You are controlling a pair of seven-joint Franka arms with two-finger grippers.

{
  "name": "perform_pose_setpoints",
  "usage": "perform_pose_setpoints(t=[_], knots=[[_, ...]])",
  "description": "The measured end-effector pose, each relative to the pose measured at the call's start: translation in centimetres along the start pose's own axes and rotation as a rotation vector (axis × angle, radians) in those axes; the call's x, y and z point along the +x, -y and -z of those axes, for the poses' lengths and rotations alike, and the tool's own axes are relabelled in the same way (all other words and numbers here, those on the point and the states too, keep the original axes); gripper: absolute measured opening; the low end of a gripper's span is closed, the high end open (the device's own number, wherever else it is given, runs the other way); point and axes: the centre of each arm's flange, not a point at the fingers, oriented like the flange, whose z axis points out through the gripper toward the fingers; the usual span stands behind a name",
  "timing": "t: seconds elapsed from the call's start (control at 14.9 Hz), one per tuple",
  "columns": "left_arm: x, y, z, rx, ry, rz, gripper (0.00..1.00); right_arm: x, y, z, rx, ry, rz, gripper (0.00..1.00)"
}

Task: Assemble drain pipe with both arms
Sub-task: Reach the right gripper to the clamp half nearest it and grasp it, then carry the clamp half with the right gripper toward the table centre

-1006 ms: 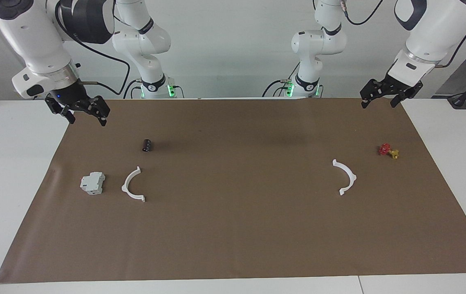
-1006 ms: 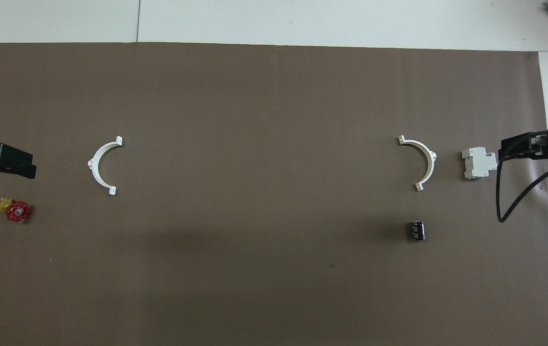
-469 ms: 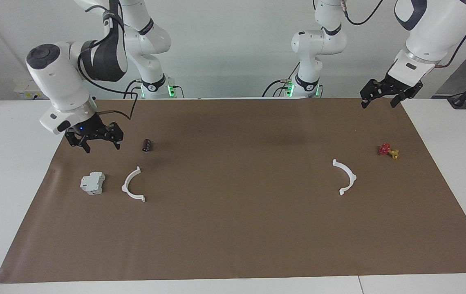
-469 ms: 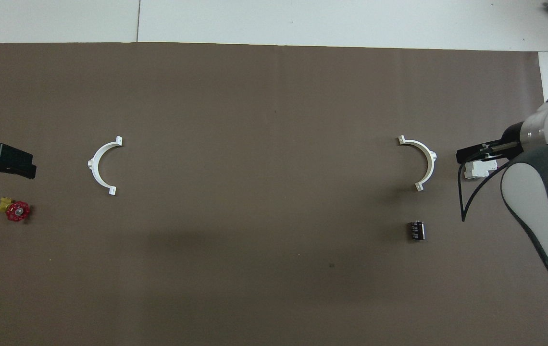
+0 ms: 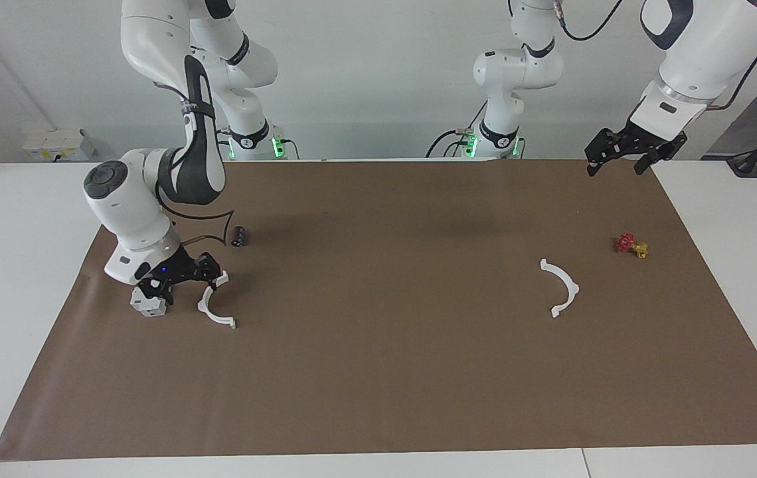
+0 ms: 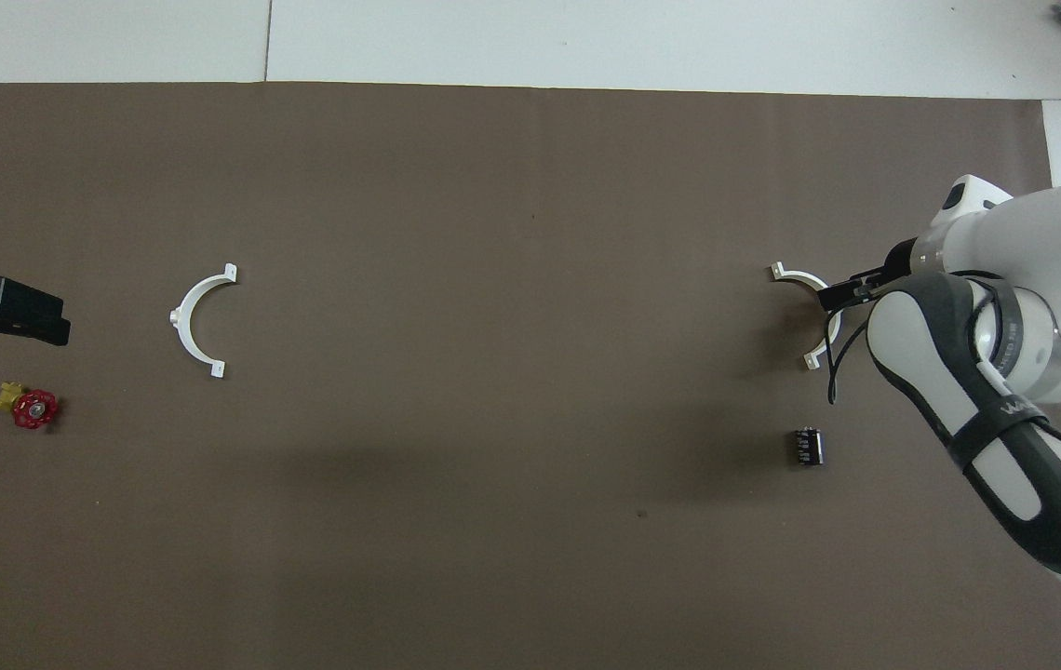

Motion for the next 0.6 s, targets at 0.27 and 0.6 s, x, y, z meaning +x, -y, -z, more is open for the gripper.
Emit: perform_pose_setpoints(t=[0.27, 0.6], knots=[[0.0, 0.0, 0.0, 0.000, 0.000, 0.000, 1.00, 0.1, 0.1, -3.9, -0.010, 0.009, 0.008, 0.97], [0.0, 0.0, 0.0, 0.000, 0.000, 0.000, 1.00, 0.1, 0.8, -4.8, -0.001, 0.028, 0.047, 0.56]])
